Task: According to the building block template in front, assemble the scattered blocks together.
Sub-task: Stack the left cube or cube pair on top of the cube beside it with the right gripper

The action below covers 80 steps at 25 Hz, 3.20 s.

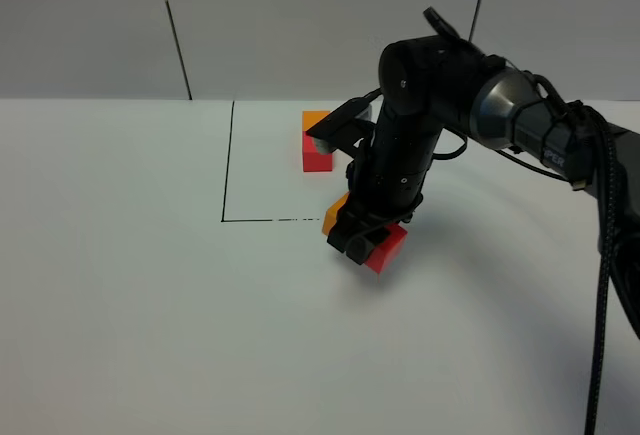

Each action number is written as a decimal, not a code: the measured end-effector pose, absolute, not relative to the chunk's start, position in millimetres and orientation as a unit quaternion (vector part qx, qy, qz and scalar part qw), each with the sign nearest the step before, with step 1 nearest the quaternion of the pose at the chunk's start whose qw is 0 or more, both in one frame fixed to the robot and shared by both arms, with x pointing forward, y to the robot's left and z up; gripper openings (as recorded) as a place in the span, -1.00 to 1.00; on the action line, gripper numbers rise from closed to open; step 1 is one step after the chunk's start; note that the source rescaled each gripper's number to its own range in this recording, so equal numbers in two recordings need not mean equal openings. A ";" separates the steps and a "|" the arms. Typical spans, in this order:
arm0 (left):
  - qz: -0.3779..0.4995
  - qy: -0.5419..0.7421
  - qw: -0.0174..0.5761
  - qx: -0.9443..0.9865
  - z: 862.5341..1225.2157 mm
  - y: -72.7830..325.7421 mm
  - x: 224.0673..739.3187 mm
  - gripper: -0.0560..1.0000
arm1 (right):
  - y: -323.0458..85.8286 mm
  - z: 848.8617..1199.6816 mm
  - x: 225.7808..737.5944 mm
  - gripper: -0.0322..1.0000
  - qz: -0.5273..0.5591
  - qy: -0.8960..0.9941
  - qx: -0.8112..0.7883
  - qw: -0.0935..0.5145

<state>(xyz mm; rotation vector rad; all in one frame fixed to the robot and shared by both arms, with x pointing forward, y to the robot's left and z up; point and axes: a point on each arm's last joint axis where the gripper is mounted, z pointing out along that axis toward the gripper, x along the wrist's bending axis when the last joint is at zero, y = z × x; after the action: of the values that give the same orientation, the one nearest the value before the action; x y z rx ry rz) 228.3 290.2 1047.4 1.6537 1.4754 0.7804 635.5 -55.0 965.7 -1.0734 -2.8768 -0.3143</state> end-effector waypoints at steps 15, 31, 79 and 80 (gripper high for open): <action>0.306 0.579 0.386 0.649 1047.4 290.2 228.3 0.80 | -106.3 964.1 604.9 -0.90 -0.175 -0.774 -0.609 -0.002; 0.306 0.579 0.386 0.649 1047.4 290.2 228.3 0.80 | -70.0 924.7 566.8 -0.90 -0.194 -0.706 -0.681 -0.015; 0.306 0.580 0.386 0.649 1047.4 290.2 228.3 0.80 | -9.5 893.8 584.6 -0.90 -0.071 -0.733 -0.676 -0.009; 0.306 0.580 0.386 0.649 1047.4 290.2 228.3 0.80 | -9.5 893.8 584.6 -0.90 -0.071 -0.733 -0.676 -0.009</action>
<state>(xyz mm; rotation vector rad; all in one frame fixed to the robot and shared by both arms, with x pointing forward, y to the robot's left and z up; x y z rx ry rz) 228.3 290.2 1047.4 1.6529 1.4761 0.7799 584.6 -9.5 893.8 -2.1371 -2.3172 -0.2253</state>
